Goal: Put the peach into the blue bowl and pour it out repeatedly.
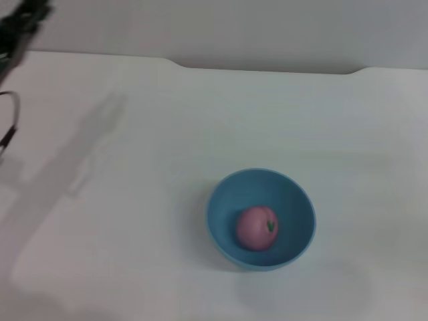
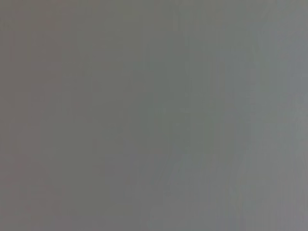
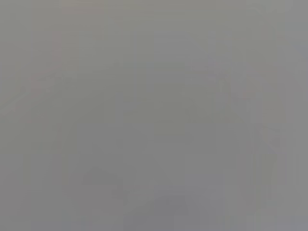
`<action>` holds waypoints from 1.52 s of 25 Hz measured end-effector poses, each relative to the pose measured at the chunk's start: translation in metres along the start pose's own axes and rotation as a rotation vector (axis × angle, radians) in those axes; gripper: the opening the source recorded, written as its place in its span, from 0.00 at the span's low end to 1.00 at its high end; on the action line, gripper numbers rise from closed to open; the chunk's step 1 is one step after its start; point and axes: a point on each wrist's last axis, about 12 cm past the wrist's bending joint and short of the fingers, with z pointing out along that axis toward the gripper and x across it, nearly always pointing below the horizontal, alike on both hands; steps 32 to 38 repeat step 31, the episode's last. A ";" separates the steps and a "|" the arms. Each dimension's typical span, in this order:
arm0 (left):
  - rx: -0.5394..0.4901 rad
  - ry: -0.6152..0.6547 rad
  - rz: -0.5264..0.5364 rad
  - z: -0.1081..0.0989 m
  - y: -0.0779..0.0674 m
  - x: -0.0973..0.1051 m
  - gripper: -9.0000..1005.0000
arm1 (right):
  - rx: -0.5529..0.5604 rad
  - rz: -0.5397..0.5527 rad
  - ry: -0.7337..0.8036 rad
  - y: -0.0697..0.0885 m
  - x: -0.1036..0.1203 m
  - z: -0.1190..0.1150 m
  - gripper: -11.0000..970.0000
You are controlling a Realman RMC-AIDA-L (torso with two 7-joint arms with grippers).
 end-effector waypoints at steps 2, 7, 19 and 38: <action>-0.018 -0.117 0.175 -0.017 0.001 0.003 0.46 | 0.051 -0.071 -0.028 -0.003 0.002 -0.007 0.43; -0.078 -0.189 0.721 -0.033 -0.004 0.022 0.46 | 0.163 -0.359 -0.028 -0.002 0.017 -0.019 0.43; -0.259 0.074 1.240 -0.034 0.012 0.069 0.46 | 0.226 -0.710 0.139 0.015 0.059 -0.025 0.43; -0.314 0.140 1.170 -0.039 0.016 0.083 0.46 | 0.220 -0.677 0.150 0.019 0.064 -0.018 0.43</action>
